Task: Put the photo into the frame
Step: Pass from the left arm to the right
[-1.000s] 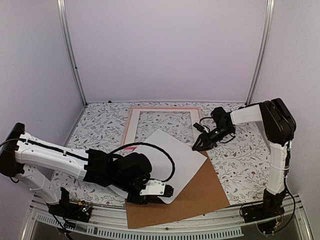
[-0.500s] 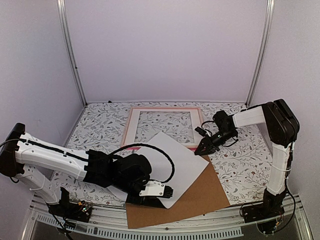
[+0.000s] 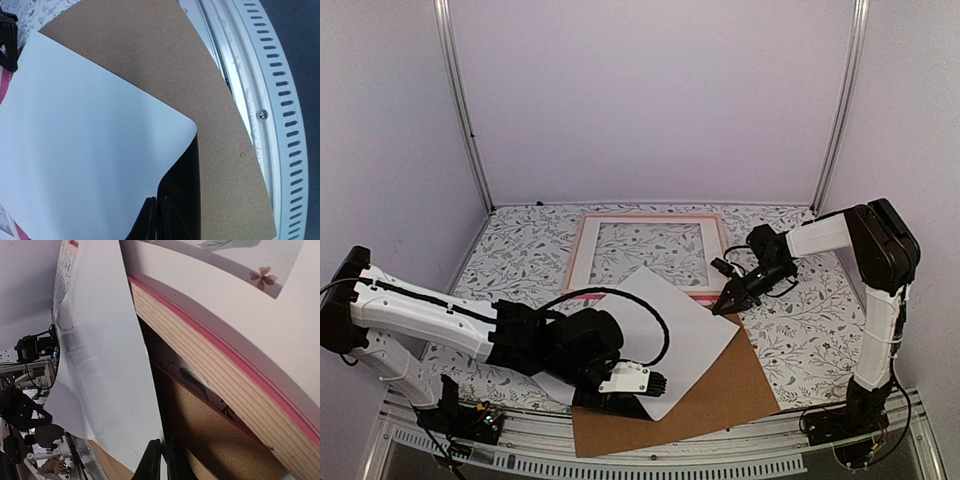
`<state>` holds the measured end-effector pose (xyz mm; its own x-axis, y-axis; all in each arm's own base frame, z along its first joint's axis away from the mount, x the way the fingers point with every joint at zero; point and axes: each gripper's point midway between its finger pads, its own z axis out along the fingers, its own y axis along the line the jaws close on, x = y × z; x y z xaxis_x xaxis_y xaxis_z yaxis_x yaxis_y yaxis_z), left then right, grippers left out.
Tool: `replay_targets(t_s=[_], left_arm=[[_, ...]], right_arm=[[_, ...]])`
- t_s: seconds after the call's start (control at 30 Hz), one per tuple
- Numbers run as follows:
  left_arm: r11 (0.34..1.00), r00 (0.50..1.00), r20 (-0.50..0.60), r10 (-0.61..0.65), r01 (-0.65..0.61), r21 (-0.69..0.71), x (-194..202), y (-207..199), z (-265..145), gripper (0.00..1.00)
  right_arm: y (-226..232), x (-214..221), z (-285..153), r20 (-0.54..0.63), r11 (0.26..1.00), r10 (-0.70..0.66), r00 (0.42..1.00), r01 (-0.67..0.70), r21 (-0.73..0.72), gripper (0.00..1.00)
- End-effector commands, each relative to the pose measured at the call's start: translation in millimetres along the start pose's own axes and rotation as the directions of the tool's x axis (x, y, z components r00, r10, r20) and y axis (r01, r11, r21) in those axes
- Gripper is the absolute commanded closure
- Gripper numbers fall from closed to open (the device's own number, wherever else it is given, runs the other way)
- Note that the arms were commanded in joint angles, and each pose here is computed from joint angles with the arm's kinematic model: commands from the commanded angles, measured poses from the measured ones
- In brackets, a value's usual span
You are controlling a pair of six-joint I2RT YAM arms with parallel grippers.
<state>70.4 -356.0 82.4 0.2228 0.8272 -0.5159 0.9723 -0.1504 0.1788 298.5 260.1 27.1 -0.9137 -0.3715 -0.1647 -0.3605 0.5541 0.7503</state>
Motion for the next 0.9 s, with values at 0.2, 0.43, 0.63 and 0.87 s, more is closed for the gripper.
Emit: replay_targets(t_s=[0.2,0.43,0.63,0.87], left_arm=[[1.000,1.000,0.008,0.002,-0.002,-0.006,-3,-4,3,0.81],[0.999,0.999,0.001,-0.050,0.050,-0.014,-6,-1,3,0.64],[0.992,0.994,-0.032,-0.102,0.099,-0.074,-4,12,0,0.48],[0.982,0.991,0.007,-0.134,0.134,-0.132,-7,25,-15,0.13]], right_arm=[[23,-15,-19,0.072,0.997,-0.080,0.994,0.079,0.018,1.00],[48,-27,-38,0.131,0.983,-0.182,0.974,0.182,0.011,1.00],[46,-56,-65,0.237,0.988,-0.154,0.959,0.153,0.022,1.00],[22,-89,-111,0.379,0.998,-0.062,0.923,0.045,0.051,1.00]])
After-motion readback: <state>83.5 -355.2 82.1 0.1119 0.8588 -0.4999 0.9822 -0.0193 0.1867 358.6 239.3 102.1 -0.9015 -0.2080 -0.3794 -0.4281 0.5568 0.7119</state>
